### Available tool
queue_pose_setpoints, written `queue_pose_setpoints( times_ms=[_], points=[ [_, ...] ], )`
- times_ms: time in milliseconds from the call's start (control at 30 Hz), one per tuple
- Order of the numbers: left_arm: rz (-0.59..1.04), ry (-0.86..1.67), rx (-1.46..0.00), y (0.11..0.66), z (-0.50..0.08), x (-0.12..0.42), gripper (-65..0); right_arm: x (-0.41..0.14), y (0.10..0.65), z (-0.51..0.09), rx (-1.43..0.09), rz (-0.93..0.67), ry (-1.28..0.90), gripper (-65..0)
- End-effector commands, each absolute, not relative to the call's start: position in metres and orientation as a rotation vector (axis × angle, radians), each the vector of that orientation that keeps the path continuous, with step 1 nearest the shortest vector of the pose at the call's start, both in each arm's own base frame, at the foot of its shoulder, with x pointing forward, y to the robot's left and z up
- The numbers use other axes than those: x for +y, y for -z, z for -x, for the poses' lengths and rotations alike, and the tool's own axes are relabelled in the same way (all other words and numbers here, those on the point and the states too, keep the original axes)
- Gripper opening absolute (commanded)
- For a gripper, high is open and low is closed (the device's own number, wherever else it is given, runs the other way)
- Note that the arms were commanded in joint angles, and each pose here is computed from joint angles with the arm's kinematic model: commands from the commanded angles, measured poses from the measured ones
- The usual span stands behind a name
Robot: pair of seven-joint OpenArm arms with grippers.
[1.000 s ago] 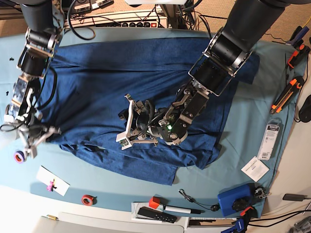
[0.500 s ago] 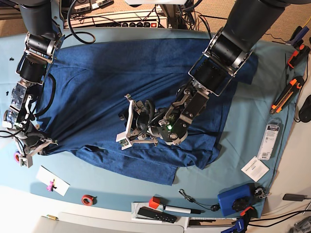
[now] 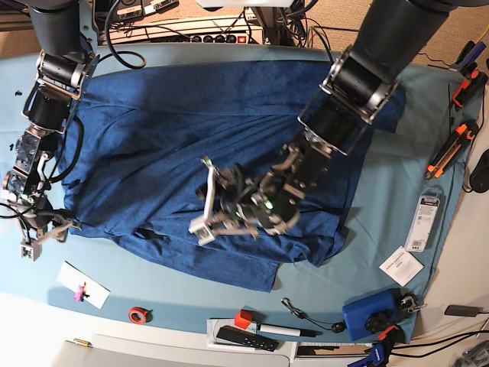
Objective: Layout the t-shirt on the table in an organized manner, then fold the t-shirt properly
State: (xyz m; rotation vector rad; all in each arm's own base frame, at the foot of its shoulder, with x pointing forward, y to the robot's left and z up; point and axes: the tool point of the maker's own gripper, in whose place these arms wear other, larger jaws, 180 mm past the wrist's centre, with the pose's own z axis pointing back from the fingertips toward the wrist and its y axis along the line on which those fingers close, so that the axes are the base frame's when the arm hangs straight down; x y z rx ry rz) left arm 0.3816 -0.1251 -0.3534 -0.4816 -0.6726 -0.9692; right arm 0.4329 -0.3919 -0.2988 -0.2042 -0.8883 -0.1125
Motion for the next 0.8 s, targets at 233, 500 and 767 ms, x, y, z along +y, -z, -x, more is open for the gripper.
queue_pose_setpoints(
  times_ms=[233,500,767],
  points=[
    [0.461,0.895,-0.715,0.341,-0.404,-0.102,-35.0,-0.43,0.268,-0.428,-0.96,0.157,0.225,-34.3],
    [0.444,0.868,-0.72,0.343,-0.408,-0.096,-34.3,-0.435,0.309,-0.409,-1.025,-0.157,0.378,-34.3],
    [0.442,0.868,-0.718,0.343,-0.408,-0.095,-34.3,-0.41,0.308,-0.418,-1.093,-0.306,0.381,-34.3]
  ],
)
